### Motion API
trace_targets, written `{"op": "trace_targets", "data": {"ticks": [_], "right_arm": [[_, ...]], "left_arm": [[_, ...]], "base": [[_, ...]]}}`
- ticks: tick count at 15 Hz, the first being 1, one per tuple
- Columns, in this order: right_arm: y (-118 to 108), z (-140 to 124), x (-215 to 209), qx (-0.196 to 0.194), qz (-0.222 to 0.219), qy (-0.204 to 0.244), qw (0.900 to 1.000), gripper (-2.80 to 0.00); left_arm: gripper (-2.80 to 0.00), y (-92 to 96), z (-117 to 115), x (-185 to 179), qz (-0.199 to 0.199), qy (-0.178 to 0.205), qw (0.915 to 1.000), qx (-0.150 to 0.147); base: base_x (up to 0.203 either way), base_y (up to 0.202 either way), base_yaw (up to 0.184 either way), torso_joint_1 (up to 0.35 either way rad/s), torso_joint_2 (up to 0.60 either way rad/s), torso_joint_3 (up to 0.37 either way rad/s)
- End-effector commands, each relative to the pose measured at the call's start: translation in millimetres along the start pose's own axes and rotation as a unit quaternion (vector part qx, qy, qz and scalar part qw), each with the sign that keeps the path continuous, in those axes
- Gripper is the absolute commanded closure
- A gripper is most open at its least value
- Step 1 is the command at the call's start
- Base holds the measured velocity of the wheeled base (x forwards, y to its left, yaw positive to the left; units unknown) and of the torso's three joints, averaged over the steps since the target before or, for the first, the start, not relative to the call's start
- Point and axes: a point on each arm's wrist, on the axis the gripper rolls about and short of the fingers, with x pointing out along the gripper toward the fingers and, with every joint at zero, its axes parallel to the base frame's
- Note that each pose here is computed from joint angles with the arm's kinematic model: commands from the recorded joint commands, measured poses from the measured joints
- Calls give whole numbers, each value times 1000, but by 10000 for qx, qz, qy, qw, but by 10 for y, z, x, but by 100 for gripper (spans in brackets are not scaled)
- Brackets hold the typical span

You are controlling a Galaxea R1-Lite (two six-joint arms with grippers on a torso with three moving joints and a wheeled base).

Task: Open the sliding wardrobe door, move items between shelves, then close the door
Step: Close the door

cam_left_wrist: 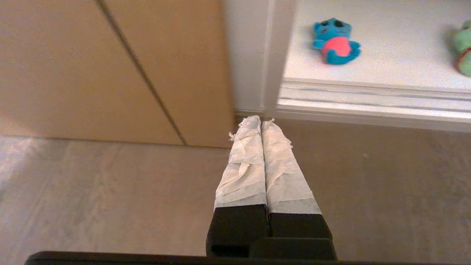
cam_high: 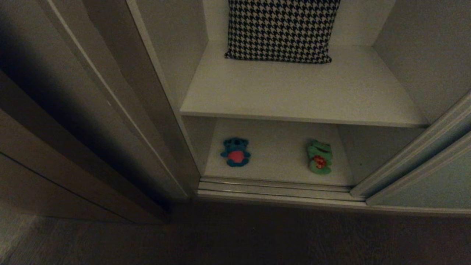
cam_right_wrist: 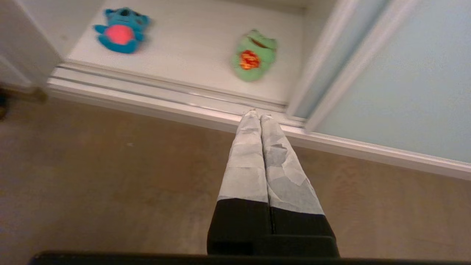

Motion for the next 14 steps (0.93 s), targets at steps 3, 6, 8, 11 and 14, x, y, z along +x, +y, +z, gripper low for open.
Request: {"op": "trace_targets", "data": {"ticks": [3, 6, 8, 11, 14], "right_arm": [[0, -4, 0, -4, 5, -4, 10000, 0], [0, -4, 0, -4, 0, -4, 10000, 0], [0, -4, 0, -4, 5, -4, 10000, 0], [0, -4, 0, -4, 5, -4, 10000, 0], [0, -2, -1, -4, 4, -8, 10000, 0]], "left_arm": [[0, 0, 0, 1, -4, 11, 10000, 0], [0, 0, 0, 1, -4, 11, 10000, 0], [0, 0, 0, 1, -4, 11, 10000, 0], [0, 0, 0, 1, -4, 11, 10000, 0], [0, 1, -1, 1, 10, 11, 10000, -64]], "base": [[0, -199, 1, 4, 3, 4], [0, -200, 2, 4, 2, 4], [0, -198, 4, 1, 2, 4], [0, -196, 1, 6, 2, 2], [0, -196, 2, 3, 3, 3]]}}
